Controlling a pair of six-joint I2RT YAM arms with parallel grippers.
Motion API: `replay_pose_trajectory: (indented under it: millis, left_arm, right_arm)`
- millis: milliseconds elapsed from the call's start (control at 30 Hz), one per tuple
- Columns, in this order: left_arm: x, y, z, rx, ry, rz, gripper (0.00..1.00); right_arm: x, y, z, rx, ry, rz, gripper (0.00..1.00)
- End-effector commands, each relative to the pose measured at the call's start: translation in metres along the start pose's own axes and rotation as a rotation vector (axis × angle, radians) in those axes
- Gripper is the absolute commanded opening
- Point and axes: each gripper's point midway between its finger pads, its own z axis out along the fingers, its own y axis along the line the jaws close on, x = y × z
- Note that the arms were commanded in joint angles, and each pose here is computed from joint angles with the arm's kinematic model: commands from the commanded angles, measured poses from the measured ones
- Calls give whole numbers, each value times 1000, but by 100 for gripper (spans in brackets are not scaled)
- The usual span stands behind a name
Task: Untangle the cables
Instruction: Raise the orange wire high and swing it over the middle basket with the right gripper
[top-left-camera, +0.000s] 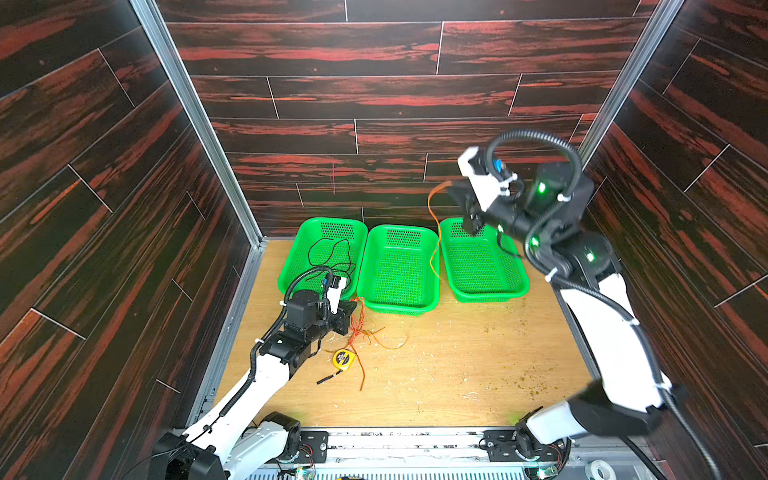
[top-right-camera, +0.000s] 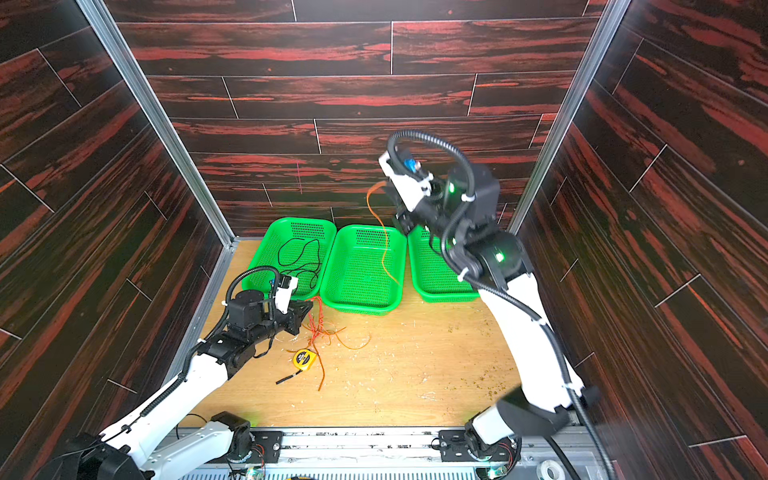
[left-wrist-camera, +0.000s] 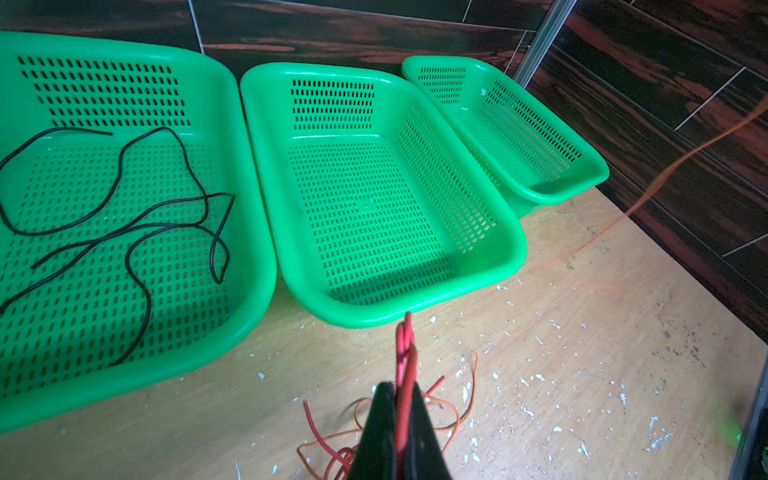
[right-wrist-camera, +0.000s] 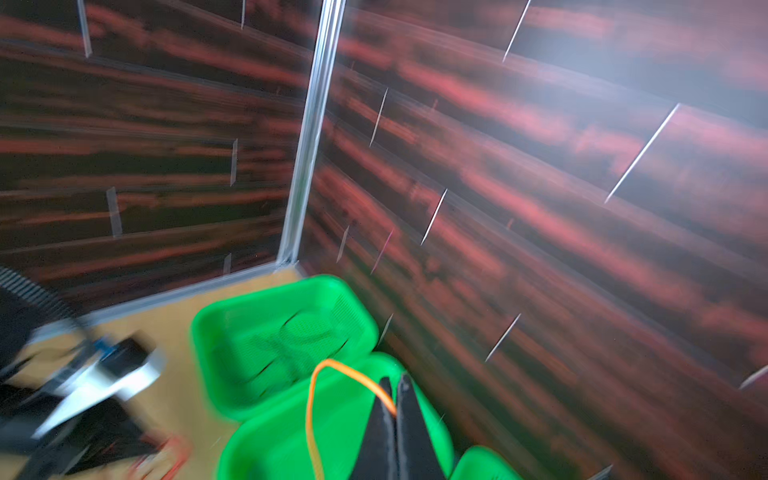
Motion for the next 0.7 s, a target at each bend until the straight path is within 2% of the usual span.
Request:
replay_pose_trajectory:
  millis: [0, 233, 400, 533, 667]
  left_arm:
    - [1, -5, -1, 8, -13, 3, 0]
    - [6, -13, 3, 25, 2, 7, 0]
    - [8, -17, 4, 37, 7, 9, 0]
    - [8, -19, 4, 44, 6, 8, 0]
    - [5, -22, 1, 50, -7, 10, 0]
  right_arm:
    - [-11, -8, 17, 19, -25, -105, 0]
    - [-39, -29, 33, 105, -121, -187, 0]
    - [-38, -28, 49, 99, -152, -203, 0]
    - [-1, -24, 80, 87, -72, -193, 0]
    - [73, -27, 122, 122, 79, -186, 0]
